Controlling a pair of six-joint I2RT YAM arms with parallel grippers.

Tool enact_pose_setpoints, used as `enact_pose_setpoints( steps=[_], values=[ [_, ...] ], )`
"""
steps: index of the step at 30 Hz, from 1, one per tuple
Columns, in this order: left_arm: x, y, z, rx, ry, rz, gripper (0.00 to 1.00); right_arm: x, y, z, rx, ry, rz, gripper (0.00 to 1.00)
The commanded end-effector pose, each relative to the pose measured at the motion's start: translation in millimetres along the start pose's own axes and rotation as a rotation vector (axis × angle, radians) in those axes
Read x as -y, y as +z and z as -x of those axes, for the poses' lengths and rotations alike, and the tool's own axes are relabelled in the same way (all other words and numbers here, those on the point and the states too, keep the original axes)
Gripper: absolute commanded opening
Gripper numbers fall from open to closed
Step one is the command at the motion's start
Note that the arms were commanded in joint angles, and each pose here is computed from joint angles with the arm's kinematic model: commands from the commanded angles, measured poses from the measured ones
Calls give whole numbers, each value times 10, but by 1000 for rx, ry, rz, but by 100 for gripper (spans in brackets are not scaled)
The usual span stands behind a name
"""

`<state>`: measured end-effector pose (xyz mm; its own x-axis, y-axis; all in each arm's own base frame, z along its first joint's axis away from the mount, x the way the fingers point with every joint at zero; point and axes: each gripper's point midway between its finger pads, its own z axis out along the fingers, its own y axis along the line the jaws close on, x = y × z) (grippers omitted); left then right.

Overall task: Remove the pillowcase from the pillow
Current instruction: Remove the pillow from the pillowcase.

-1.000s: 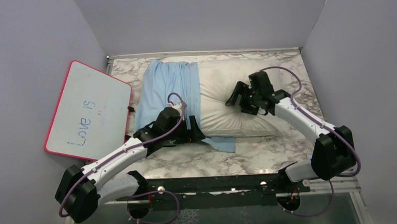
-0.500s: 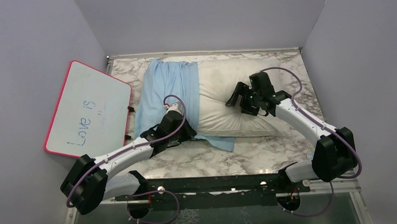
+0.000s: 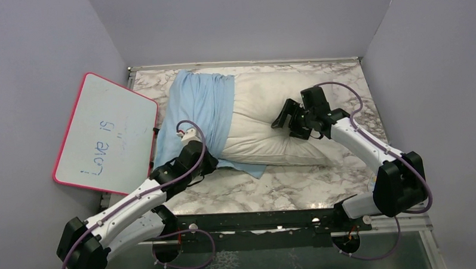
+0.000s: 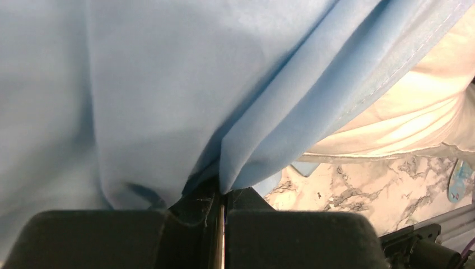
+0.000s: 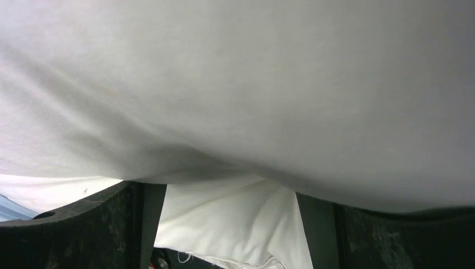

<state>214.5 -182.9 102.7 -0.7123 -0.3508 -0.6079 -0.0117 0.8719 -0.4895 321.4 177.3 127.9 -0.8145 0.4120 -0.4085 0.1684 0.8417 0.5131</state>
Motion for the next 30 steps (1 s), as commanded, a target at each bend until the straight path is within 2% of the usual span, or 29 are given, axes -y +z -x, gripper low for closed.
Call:
enact_pose_setpoints(
  steps=[1,3,7,10,12,17,20,22,26,30],
  values=[
    [-683,-215,-61,25,57,261,0,769,134,-143,-43,22,-264,87],
    [-503,-199,-35,5,76,191,10,765,132,-134,-41,17,-262,87],
    [-51,-181,48,-42,155,20,47,757,115,-125,-38,10,-261,87],
    [123,-237,281,13,200,-10,70,820,97,-121,-30,12,-291,87],
    [259,-327,492,74,211,-35,79,857,84,-128,-29,16,-307,87],
    [705,-534,941,159,322,-136,88,895,81,-146,-28,26,-311,87],
    [635,-515,1274,187,364,-27,92,894,75,-147,-28,27,-311,87],
    [444,-462,1571,201,324,40,93,895,63,-136,-24,26,-315,87],
    [-20,-390,2084,235,139,39,93,930,26,-124,-7,28,-328,87],
    [-260,-196,2191,200,38,-23,95,936,8,-114,-3,17,-312,87]
  ],
)
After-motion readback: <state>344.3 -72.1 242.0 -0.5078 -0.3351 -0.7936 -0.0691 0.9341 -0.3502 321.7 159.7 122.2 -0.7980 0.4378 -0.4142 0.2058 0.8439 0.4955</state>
